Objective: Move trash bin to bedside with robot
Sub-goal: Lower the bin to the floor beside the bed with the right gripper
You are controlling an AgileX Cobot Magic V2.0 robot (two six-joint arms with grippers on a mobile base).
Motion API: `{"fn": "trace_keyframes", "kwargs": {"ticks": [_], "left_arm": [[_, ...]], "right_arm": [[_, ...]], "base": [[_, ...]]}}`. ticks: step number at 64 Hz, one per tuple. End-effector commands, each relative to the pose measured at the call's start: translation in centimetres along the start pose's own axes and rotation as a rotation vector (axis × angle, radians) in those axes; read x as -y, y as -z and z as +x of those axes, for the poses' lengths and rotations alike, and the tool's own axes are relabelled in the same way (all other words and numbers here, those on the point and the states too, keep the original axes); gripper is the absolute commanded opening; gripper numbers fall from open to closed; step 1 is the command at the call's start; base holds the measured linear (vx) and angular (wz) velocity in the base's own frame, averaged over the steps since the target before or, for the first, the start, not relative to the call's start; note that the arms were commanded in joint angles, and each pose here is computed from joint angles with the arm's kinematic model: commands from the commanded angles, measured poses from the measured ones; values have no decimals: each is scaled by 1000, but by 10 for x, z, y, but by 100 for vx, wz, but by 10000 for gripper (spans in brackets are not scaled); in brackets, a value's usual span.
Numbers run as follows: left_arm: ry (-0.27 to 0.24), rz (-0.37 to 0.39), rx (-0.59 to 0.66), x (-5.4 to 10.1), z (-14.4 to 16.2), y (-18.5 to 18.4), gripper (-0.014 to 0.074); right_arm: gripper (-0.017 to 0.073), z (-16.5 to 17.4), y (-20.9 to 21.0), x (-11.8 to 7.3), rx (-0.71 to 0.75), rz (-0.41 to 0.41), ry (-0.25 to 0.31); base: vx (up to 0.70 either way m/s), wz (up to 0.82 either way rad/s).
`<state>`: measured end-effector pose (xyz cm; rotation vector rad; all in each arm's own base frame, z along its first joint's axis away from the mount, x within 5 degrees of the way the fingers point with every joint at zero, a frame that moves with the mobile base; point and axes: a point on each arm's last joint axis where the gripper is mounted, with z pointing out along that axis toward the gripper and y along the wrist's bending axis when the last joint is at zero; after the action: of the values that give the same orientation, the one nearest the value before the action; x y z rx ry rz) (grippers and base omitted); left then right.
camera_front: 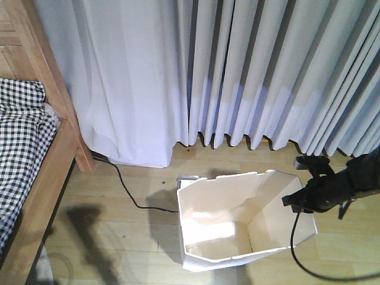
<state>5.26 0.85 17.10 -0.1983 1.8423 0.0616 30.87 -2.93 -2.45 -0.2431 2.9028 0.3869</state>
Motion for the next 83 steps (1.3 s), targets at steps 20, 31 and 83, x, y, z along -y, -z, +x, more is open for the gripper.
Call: {"fn": "trace_keyframes", "kwargs": {"ticks": [20, 31, 83], "left_arm": [[6, 11, 76, 1, -5, 1, -6], [6, 11, 76, 1, -5, 1, -6], [6, 11, 76, 1, -5, 1, -6]], "right_arm": [[-2, -44, -37, 19, 70, -100, -32], [-2, -52, -65, 28, 73, -127, -60], [-2, -87, -141, 53, -16, -117, -65]], "base": [[0, 0], [0, 0], [0, 0]]}}
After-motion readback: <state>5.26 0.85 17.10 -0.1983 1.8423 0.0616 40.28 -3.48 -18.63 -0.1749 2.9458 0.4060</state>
